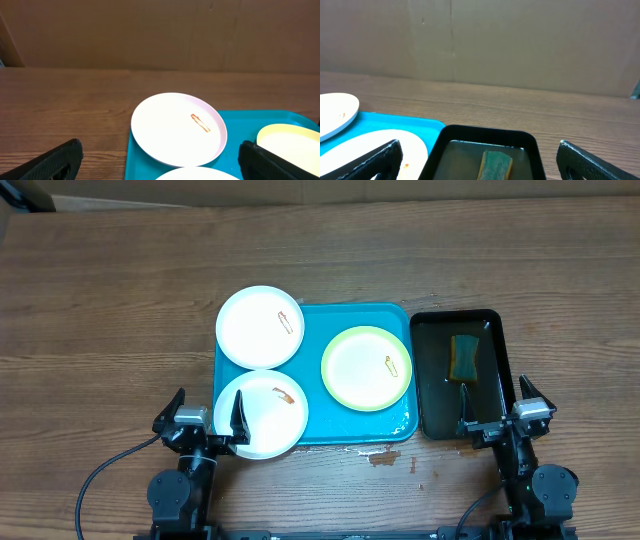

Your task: Clean dirty plates on tray and stack at the side

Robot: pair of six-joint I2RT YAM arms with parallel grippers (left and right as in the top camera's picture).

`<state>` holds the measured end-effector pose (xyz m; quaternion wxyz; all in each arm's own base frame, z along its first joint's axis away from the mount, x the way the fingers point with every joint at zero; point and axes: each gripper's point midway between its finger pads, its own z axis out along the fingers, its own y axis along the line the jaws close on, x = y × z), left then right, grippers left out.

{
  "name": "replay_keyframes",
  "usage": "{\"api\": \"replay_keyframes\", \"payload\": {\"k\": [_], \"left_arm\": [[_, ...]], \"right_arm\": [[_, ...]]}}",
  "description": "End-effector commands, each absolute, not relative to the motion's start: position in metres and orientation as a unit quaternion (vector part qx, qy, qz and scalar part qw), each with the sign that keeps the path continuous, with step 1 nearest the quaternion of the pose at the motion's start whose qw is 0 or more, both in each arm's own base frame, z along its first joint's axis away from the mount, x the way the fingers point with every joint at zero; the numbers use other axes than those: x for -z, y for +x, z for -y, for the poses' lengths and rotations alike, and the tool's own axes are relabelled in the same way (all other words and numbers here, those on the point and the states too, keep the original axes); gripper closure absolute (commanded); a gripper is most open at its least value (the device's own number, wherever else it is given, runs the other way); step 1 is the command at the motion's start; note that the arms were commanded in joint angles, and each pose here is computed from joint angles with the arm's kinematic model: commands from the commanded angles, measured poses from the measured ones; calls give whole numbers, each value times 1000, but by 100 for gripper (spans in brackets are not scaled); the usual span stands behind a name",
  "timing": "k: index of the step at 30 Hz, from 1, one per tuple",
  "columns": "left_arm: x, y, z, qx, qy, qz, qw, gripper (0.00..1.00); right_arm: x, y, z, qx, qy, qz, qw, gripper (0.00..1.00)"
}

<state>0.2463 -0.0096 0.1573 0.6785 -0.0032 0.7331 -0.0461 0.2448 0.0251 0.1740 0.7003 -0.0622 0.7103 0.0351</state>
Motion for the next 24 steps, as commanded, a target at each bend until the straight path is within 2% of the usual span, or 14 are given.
{"api": "replay_keyframes", "payload": {"k": [1, 9, 12, 17, 24], "left_arm": [[-156, 246, 7, 33, 2, -734, 678, 0], [-177, 246, 13, 45, 16, -705, 708, 0], [-188, 244, 24, 86, 19, -697, 711, 0], [-227, 232, 30, 135, -1, -687, 714, 0], [-278, 225, 31, 138, -15, -744, 654, 0]], "right_arm": [[-171, 245, -24, -32, -62, -711, 700, 0], [-173, 245, -28, -72, -37, -710, 699, 0], [-172, 244, -29, -76, -37, -711, 698, 0], [-175, 244, -28, -112, 1, -711, 694, 0], [-219, 243, -27, -169, 63, -697, 694, 0]]}}
